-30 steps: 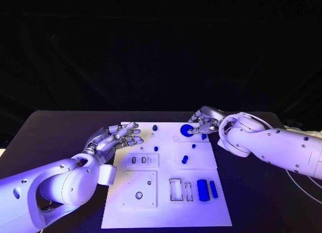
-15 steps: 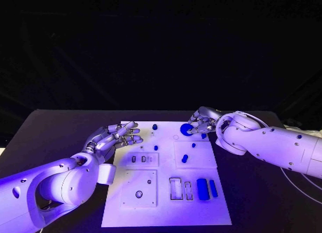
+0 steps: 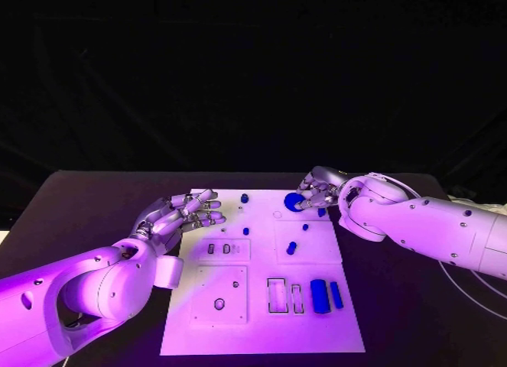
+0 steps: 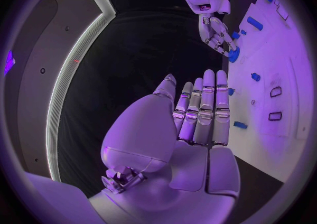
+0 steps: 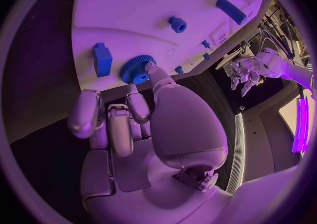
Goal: Assemble the parts on the task board
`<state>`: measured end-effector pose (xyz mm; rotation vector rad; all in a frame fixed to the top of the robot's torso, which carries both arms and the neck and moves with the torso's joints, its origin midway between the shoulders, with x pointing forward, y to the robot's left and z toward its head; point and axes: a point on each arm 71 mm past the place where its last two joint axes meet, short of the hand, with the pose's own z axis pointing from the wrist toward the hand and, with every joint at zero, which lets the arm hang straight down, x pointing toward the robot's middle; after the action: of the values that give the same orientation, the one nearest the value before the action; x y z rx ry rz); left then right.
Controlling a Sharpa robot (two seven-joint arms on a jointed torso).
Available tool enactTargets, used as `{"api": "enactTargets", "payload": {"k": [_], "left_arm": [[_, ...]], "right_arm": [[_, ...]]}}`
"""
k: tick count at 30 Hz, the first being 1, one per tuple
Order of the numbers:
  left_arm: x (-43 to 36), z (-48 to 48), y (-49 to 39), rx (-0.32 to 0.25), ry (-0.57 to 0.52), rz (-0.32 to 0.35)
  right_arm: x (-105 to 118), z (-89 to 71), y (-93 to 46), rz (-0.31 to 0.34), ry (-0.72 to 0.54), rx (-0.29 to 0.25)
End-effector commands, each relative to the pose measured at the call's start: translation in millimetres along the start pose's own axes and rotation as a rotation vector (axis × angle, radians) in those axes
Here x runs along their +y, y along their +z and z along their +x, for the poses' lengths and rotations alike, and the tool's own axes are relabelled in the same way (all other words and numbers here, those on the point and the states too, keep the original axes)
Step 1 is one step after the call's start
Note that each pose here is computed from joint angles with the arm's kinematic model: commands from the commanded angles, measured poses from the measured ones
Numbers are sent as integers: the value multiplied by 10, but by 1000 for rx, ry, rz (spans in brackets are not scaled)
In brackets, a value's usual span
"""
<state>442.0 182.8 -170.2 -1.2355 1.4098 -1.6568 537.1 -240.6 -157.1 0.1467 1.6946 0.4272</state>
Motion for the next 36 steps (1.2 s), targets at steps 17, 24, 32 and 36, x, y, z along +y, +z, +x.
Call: {"api": "enactTargets", "payload": {"k": [17, 24, 32, 36], "left_arm": [[-5, 23, 7, 22, -11, 1], [-3, 18, 10, 21, -10, -1], [3, 10, 15, 18, -9, -6], [7, 1, 16, 17, -8, -12]], "right_arm": [[129, 85, -1, -16, -150, -34], [246, 90, -37, -56, -181, -80], [425, 123, -98, -102, -149, -84], [553, 137, -139, -131, -131, -90]]}}
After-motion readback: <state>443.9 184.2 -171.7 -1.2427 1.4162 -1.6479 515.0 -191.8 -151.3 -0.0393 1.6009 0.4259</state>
